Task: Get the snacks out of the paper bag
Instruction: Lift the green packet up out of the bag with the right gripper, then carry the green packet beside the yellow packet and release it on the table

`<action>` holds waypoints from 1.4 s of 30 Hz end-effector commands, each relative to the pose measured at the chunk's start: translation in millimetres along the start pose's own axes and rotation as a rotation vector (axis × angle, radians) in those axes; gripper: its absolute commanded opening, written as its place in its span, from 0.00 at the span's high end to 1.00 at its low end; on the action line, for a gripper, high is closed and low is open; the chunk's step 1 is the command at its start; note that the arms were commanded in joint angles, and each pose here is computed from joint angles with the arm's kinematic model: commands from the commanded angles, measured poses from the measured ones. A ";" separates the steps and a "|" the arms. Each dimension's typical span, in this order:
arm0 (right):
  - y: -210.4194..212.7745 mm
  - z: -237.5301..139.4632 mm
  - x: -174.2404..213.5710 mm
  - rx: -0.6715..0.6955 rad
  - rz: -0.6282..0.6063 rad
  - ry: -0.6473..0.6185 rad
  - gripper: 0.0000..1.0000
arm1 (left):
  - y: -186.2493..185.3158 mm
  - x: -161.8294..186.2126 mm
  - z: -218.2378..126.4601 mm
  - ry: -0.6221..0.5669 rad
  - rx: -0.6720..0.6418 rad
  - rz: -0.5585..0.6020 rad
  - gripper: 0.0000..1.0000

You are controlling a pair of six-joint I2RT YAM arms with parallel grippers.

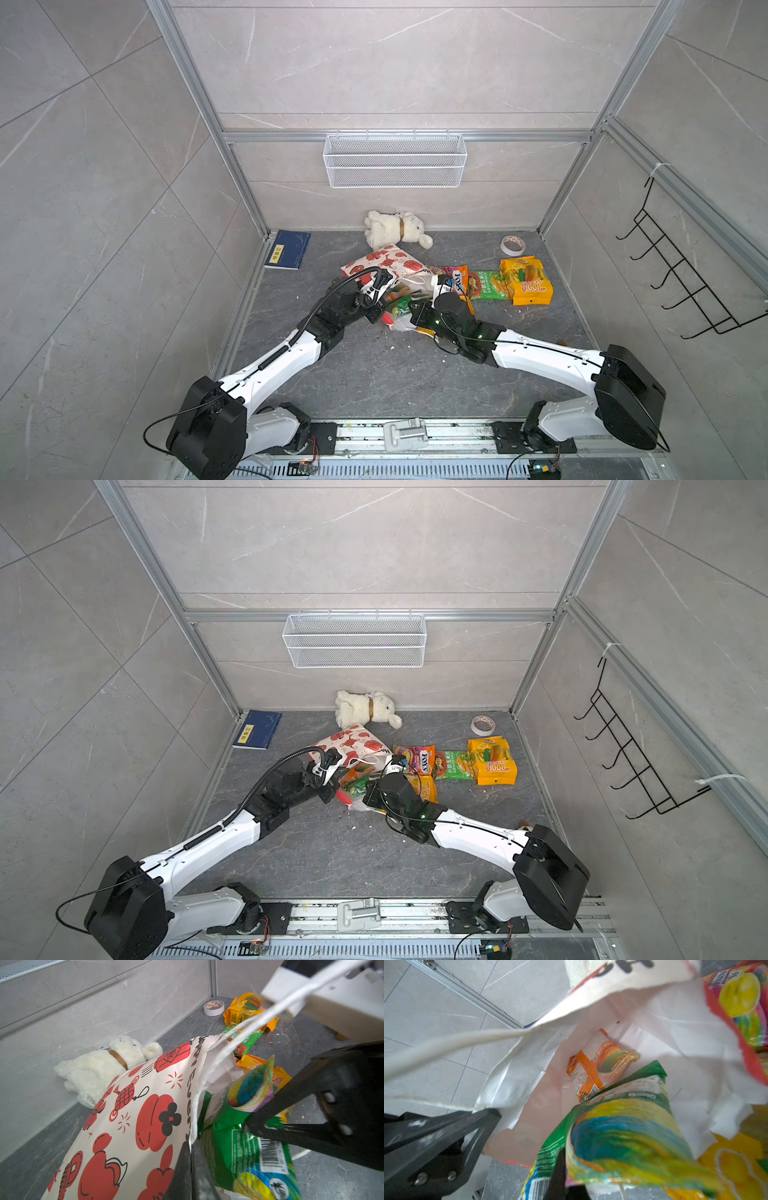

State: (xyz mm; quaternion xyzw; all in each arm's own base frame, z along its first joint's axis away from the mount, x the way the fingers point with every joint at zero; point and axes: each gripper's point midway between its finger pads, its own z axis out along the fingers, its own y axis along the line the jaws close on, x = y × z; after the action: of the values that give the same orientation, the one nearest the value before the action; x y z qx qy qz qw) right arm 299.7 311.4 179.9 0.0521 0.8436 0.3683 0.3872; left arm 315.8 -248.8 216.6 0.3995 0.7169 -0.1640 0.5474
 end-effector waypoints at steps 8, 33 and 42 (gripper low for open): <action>48.9 -18.1 -22.7 -0.148 -0.190 -0.012 1.00 | 31.1 -14.6 1.4 0.003 -0.149 -0.037 1.00; -1.5 -159.9 -64.7 0.102 -0.659 0.503 1.00 | 41.5 -24.1 -2.9 -0.011 -0.198 -0.051 1.00; -86.7 -182.8 -71.4 0.462 -0.832 0.731 1.00 | 41.1 -34.5 -1.1 -0.043 -0.183 -0.046 1.00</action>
State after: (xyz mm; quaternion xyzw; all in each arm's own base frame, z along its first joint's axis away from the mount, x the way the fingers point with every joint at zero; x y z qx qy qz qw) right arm 248.5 147.1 261.7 -0.2872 0.9319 0.0637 0.2121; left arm 344.4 -228.7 224.7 0.3386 0.7468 -0.0976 0.5640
